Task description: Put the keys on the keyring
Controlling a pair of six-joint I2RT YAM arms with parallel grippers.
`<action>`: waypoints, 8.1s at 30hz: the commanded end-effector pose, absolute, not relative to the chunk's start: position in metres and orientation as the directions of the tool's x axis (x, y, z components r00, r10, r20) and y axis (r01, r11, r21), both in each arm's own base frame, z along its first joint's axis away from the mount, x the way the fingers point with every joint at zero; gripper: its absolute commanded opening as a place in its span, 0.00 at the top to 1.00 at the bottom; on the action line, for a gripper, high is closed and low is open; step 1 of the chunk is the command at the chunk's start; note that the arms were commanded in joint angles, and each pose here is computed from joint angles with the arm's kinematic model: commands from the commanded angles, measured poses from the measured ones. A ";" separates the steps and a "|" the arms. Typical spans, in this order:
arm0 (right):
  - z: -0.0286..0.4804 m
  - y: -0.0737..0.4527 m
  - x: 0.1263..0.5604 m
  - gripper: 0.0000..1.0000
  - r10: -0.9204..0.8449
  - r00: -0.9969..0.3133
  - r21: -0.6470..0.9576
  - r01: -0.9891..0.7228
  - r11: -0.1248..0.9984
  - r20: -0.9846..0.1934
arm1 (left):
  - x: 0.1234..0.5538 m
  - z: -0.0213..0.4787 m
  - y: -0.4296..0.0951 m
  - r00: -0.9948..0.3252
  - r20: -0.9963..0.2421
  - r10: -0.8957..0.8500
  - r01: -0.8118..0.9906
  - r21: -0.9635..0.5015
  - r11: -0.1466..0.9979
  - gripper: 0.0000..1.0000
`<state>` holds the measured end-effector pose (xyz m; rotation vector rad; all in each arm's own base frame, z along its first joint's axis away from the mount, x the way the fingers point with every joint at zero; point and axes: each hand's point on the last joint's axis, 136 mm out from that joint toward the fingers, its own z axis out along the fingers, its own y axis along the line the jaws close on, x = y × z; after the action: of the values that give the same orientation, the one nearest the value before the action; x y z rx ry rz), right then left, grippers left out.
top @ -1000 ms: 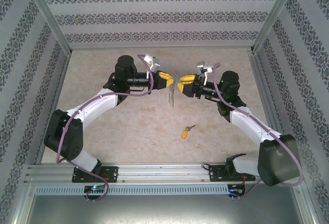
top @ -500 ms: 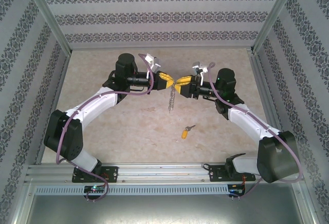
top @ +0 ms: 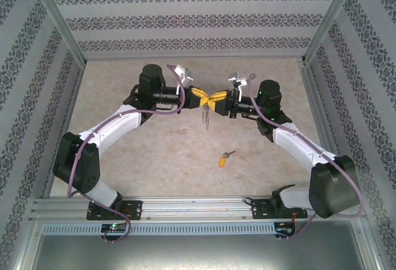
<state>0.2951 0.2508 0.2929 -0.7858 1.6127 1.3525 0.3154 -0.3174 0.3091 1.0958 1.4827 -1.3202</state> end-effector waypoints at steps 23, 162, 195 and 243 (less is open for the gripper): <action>0.325 0.235 0.305 1.00 0.174 -0.274 0.315 -0.902 0.296 -0.946 | 0.354 0.351 -0.286 -0.202 -0.968 -0.149 0.879 -0.247 0.408 0.50; 0.177 0.144 0.311 0.38 0.380 -0.638 0.654 -0.263 0.709 -0.669 | 0.307 0.338 -0.296 0.150 -0.947 -0.283 0.970 0.086 0.225 1.00; 0.160 0.150 0.327 0.38 0.355 -0.645 0.622 -0.243 0.744 -0.677 | 0.271 0.385 -0.321 -0.113 -0.937 -0.330 0.991 -0.084 -0.102 1.00; 0.200 0.164 0.320 0.38 0.302 -0.608 0.585 -0.341 0.736 -0.734 | 0.272 0.346 -0.313 -0.224 -0.962 0.153 0.965 -0.198 0.171 1.00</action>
<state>0.3243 0.1611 0.1868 0.0303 2.0655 0.9162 0.2783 -0.3131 0.3560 1.0303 1.5077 -1.2096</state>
